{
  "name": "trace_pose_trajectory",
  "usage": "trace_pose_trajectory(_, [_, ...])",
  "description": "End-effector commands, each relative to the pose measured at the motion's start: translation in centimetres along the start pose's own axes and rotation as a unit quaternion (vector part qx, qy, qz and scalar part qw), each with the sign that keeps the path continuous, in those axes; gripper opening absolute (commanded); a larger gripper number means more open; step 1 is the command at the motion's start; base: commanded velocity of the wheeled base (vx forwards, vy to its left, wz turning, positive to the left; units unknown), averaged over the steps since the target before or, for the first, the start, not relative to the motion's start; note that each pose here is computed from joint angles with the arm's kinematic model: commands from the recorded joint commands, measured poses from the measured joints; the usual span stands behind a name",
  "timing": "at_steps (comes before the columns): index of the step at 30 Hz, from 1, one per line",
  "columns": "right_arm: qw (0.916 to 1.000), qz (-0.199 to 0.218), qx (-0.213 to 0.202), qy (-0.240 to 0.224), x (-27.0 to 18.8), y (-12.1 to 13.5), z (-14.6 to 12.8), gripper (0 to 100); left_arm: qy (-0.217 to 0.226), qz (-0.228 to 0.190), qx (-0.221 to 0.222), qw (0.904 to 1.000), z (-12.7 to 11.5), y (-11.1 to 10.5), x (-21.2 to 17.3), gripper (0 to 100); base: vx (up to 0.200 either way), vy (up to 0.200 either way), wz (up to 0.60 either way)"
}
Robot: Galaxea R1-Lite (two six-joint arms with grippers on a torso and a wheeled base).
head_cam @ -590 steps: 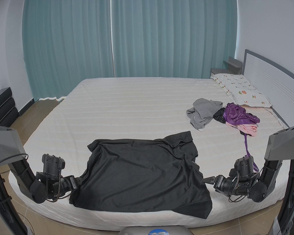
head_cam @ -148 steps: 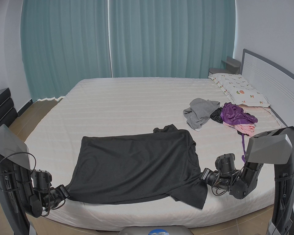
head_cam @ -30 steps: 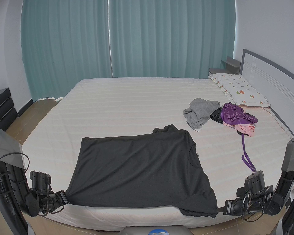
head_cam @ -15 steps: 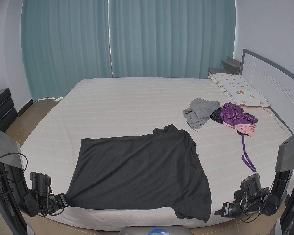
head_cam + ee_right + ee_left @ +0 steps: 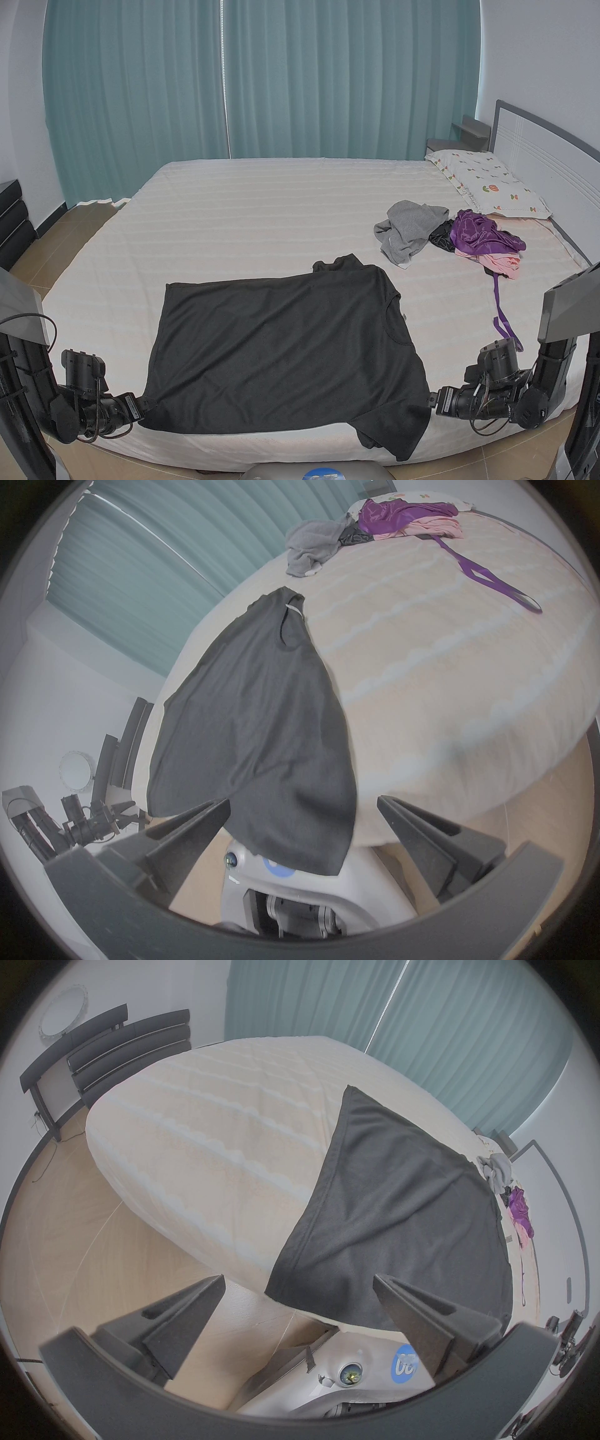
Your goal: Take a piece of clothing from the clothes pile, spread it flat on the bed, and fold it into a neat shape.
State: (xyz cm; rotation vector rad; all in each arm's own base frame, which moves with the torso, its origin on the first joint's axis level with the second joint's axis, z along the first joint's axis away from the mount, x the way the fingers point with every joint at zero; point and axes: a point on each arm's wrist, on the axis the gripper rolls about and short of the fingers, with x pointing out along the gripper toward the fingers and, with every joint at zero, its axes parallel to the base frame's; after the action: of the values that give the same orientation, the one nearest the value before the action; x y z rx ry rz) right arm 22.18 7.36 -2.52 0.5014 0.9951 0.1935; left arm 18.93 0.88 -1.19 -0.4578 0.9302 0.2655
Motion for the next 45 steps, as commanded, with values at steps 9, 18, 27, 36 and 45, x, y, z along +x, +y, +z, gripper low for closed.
trace_pose_trajectory(9, [0.9991,-0.037,0.000,-0.020,4.0,-1.0,1.2,100,-0.015,-0.012,-0.011,0.9998,0.2,0.1,-0.3,100,0.000,0.000,0.00])
trace_pose_trajectory(18, [0.9982,-0.054,-0.003,-0.026,3.9,-1.1,1.0,0,-0.015,-0.012,-0.011,0.9998,0.2,0.1,-0.3,100,0.000,0.000,0.00])
trace_pose_trajectory(27, [0.9981,-0.058,0.005,-0.020,1.2,-1.5,0.4,0,-0.014,-0.012,-0.011,0.9998,0.2,0.1,-0.3,100,0.000,0.000,0.00])
trace_pose_trajectory(36, [0.9974,-0.071,0.009,-0.005,1.0,-2.3,-0.3,0,-0.013,-0.013,-0.009,0.9998,0.1,0.0,-0.3,100,0.000,0.000,0.00])
trace_pose_trajectory(45, [0.9984,-0.047,0.016,-0.027,0.6,-2.1,0.3,100,-0.023,-0.017,-0.008,0.9996,0.5,-0.2,-0.2,100,0.000,0.000,0.00])
